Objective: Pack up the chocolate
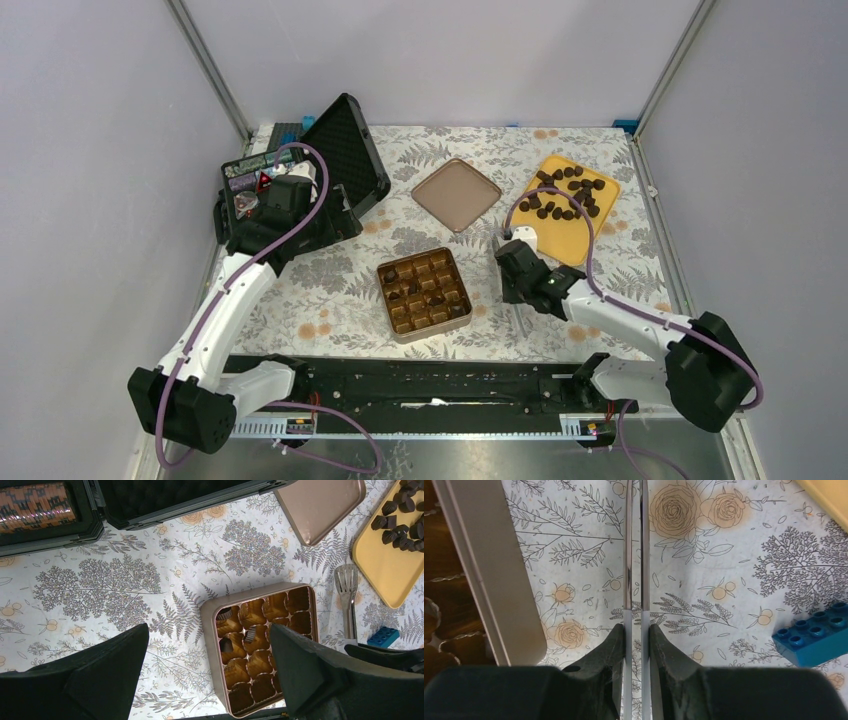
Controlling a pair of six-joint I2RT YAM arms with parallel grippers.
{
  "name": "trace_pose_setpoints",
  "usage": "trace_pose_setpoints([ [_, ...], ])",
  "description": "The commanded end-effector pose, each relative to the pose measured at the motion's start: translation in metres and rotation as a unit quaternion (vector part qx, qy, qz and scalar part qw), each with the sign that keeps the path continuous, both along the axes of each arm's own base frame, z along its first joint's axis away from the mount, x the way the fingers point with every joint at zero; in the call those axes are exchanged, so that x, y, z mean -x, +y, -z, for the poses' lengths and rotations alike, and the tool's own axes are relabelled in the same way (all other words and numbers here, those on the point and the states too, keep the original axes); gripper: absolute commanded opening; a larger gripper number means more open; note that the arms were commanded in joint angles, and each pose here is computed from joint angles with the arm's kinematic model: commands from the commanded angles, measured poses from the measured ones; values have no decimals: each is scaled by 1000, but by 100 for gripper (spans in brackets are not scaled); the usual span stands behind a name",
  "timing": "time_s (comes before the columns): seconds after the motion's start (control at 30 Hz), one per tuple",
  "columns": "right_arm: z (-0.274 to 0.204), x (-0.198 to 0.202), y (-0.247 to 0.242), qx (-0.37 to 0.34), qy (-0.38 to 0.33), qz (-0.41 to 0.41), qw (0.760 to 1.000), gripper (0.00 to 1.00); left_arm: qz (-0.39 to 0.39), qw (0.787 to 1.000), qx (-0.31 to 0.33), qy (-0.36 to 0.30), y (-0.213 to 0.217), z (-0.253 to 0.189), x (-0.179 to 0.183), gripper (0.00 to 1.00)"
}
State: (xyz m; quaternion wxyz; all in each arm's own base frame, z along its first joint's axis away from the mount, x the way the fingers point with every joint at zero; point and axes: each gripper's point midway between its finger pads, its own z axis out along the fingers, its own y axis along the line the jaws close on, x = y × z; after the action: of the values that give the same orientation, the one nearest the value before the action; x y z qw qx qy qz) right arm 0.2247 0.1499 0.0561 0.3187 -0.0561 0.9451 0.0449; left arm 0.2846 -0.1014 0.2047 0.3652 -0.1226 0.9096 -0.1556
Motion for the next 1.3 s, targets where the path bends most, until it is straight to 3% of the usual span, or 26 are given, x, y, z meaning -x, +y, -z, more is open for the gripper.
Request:
trace_pose_setpoints([
  [0.0,6,-12,1,4,-27,40,999,27,-5,999,11,-31,-2,-17,-12,99],
  [0.17,21,-9,-1,17,-10,48,999,33,-5,999,11,-32,-2,-18,-12,99],
  [0.47,45,-1,-1,29,29,56,998,35,3,999,18,-30,-5,-18,-9,99],
  [0.57,48,0,-2,37,36,60,997,41,3,999,18,-29,-5,-16,-8,99],
  [1.0,69,9,-11,94,90,90,987,45,1,999,15,-30,-3,-15,-6,99],
  [1.27,72,13,-9,89,99,93,987,50,-1,1000,13,-27,-2,-12,-6,99],
])
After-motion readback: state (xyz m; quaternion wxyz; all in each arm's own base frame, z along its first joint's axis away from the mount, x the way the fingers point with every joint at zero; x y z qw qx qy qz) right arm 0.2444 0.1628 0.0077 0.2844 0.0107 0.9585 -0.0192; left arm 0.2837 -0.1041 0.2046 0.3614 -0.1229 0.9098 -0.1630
